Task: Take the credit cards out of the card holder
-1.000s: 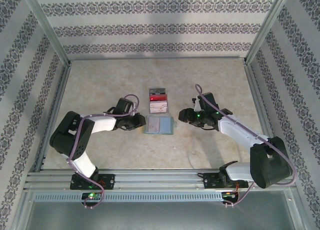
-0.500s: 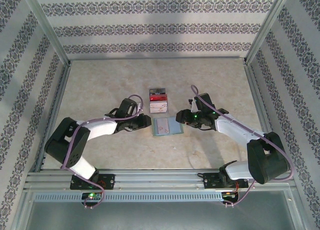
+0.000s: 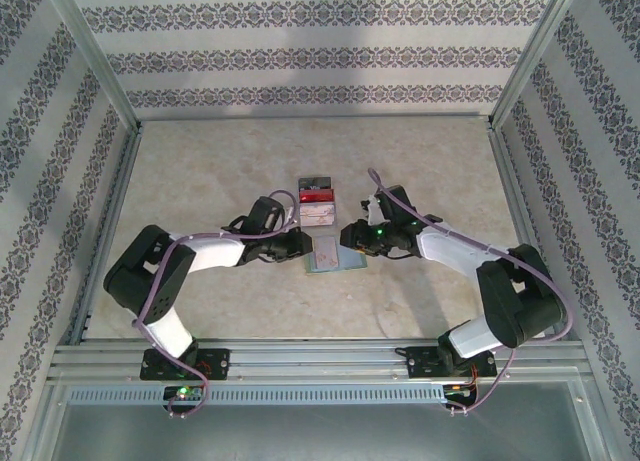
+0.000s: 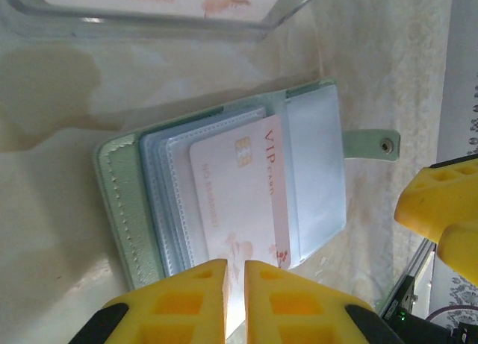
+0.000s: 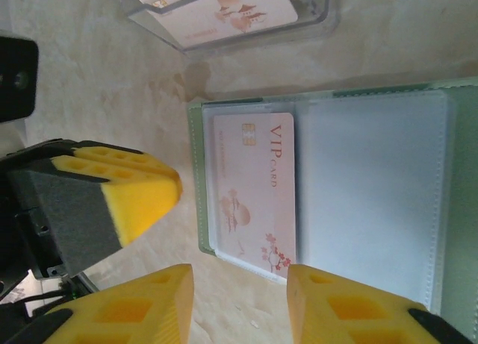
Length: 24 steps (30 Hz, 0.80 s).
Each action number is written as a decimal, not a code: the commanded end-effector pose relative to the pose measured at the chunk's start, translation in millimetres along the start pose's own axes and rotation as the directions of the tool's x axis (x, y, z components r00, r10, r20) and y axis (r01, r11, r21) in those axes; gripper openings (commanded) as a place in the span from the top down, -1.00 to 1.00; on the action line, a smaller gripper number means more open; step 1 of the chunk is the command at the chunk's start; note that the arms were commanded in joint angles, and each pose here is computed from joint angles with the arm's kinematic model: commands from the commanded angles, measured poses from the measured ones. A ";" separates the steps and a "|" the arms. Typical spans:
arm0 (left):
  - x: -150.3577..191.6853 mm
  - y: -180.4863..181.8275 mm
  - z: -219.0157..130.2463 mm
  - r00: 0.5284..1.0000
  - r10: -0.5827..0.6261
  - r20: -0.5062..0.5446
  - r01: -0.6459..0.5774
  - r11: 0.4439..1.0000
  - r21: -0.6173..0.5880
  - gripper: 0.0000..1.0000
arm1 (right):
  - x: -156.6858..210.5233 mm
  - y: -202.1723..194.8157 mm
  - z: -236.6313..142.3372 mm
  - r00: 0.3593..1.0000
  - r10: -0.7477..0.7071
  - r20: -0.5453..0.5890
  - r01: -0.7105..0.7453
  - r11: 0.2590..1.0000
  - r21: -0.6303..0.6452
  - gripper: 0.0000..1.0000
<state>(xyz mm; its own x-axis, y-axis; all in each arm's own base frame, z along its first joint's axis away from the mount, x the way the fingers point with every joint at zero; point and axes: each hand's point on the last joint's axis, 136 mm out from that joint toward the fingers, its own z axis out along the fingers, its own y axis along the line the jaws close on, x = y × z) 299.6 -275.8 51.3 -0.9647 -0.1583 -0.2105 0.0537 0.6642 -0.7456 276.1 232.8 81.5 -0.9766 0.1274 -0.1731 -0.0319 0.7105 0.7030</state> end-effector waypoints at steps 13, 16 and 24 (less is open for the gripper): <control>-7.3 -5.0 16.9 0.999 0.032 -0.004 -0.032 0.999 0.010 0.74 | -0.6 5.2 19.9 0.999 -0.021 -0.026 0.021 1.000 0.013 0.35; -7.0 1.4 17.7 0.999 0.034 -0.004 -0.034 0.999 -0.020 0.74 | -0.4 7.3 23.0 0.999 -0.021 -0.036 0.021 1.000 0.008 0.36; 2.1 18.8 19.5 0.999 0.025 -0.031 -0.027 0.996 -0.082 0.74 | -2.6 4.8 35.1 0.998 -0.008 -0.065 0.009 1.000 0.013 0.54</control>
<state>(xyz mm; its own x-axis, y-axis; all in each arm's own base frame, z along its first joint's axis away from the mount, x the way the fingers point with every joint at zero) 306.9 -278.7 32.9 -0.9675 -0.1467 -0.2062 0.0485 0.6922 -0.7201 281.2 252.5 60.3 -0.9874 0.0846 -0.1339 -0.0306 0.7274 0.6856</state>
